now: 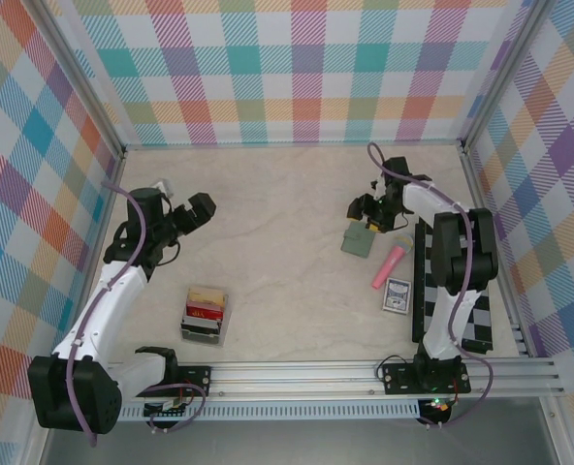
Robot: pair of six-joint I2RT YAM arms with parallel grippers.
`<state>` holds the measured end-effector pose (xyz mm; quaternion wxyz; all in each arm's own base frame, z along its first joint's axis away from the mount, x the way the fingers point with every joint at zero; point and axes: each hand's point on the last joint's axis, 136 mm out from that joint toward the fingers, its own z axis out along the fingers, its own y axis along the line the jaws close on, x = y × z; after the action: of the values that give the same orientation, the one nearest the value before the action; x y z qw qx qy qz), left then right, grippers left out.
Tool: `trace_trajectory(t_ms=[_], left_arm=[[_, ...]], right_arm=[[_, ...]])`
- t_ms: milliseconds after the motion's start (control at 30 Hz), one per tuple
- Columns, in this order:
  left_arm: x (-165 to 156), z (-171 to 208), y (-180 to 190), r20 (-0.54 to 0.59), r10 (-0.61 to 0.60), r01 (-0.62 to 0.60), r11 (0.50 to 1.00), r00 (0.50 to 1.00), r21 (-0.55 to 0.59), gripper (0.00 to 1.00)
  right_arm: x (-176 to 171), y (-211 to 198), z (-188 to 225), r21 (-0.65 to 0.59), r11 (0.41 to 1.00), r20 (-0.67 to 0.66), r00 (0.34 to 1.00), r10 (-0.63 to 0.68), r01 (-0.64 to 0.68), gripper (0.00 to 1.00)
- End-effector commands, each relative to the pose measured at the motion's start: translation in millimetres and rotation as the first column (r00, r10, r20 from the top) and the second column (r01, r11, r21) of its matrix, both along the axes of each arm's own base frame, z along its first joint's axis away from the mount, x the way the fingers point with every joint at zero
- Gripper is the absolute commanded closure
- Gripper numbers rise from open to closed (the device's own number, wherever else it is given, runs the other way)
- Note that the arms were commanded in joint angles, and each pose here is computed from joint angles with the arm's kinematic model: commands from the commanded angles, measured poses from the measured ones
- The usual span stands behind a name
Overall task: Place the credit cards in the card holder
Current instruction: Move the card holder to the center of the table.
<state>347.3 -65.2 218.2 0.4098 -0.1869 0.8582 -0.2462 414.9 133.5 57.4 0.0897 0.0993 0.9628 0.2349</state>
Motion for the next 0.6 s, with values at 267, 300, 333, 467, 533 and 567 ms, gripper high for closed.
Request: trace_trajectory(t_ms=[267,300,333,467,533,567], left_arm=[[-29,-24,-27,-0.093,-0.119,0.115,0.992,0.989,-0.046,0.00],[-29,-25,-29,-0.095,-0.124,0.120,0.992,0.988,-0.045,0.00],[-29,-27,-30,-0.100,-0.130,0.126,0.991,0.987,-0.042,0.00],[-30,-27,-32,-0.108,-0.135,0.132,0.991,0.985,-0.034,0.00],[-31,-26,-35,-0.108,-0.152,0.149,0.988,0.983,-0.033,0.00],[-31,-26,-38,-0.107,-0.162,0.159,0.987,0.981,-0.033,0.00]], right_arm=[[-42,60,-27,-0.020,0.958,-0.130,0.951,0.280,-0.285,0.38],[-50,70,-29,-0.001,0.947,-0.137,0.938,0.319,-0.323,0.38],[-61,81,-30,0.021,0.927,-0.140,0.917,0.373,-0.374,0.38],[-114,113,-29,0.063,0.820,-0.134,0.810,0.571,-0.568,0.39],[-139,124,-20,0.095,0.763,-0.101,0.756,0.646,-0.640,0.39],[-147,128,-13,0.104,0.744,-0.078,0.740,0.668,-0.661,0.39]])
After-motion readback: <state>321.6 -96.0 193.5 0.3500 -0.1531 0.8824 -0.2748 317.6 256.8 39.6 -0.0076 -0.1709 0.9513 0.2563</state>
